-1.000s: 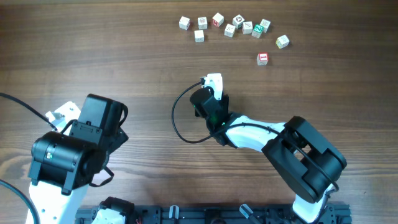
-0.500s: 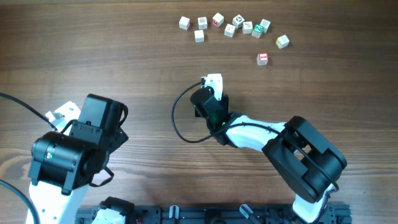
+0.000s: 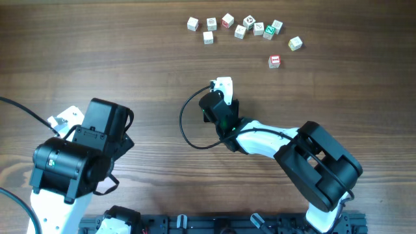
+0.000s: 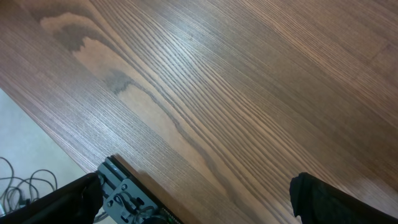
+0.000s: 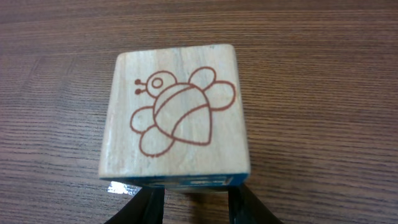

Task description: Form a tower

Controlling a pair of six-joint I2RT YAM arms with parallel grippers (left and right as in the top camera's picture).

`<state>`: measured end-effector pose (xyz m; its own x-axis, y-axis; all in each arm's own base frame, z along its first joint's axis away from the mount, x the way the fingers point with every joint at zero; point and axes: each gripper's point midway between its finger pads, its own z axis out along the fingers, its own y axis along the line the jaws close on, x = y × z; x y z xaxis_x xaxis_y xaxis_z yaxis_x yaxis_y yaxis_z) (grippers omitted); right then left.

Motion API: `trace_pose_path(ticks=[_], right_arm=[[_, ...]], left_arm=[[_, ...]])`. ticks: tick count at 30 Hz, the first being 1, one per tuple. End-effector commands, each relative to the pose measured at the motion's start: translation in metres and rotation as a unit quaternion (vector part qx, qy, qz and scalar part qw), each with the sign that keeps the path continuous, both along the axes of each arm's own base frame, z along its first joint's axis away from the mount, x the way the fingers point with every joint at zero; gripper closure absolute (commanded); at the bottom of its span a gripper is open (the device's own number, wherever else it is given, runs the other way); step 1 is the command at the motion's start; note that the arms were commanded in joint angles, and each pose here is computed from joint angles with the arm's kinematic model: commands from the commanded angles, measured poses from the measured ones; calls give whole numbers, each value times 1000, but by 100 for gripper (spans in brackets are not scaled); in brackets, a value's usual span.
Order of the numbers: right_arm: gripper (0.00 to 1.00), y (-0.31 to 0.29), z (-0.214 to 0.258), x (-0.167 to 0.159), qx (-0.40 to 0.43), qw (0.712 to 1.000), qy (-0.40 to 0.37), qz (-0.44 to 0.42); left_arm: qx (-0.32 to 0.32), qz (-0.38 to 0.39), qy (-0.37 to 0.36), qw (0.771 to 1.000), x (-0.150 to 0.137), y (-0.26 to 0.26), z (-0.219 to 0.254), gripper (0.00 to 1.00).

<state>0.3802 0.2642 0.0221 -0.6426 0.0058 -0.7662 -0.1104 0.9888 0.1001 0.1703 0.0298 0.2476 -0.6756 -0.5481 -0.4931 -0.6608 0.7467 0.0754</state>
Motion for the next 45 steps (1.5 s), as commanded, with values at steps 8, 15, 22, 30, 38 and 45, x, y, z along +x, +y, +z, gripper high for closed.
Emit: trace_pose_path(ticks=[8, 15, 22, 30, 38, 45], right_arm=[[67, -1, -9, -1, 11, 1000, 12, -9], [67, 0, -9, -2, 15, 1000, 15, -8], [68, 0, -7, -3, 22, 999, 18, -15], [68, 1, -7, -4, 23, 999, 20, -12], [39, 2, -5, -2, 22, 1000, 16, -9], [26, 5, 12, 0, 21, 1000, 4, 0]], left_arm=[[-3, 11, -5, 1000, -1, 1, 1, 0], [-3, 11, -5, 1000, -1, 1, 1, 0], [-3, 11, -5, 1000, -1, 1, 1, 0], [-3, 11, -5, 1000, -1, 1, 1, 0], [-3, 11, -5, 1000, -1, 1, 1, 0], [-3, 11, -5, 1000, -1, 1, 1, 0]])
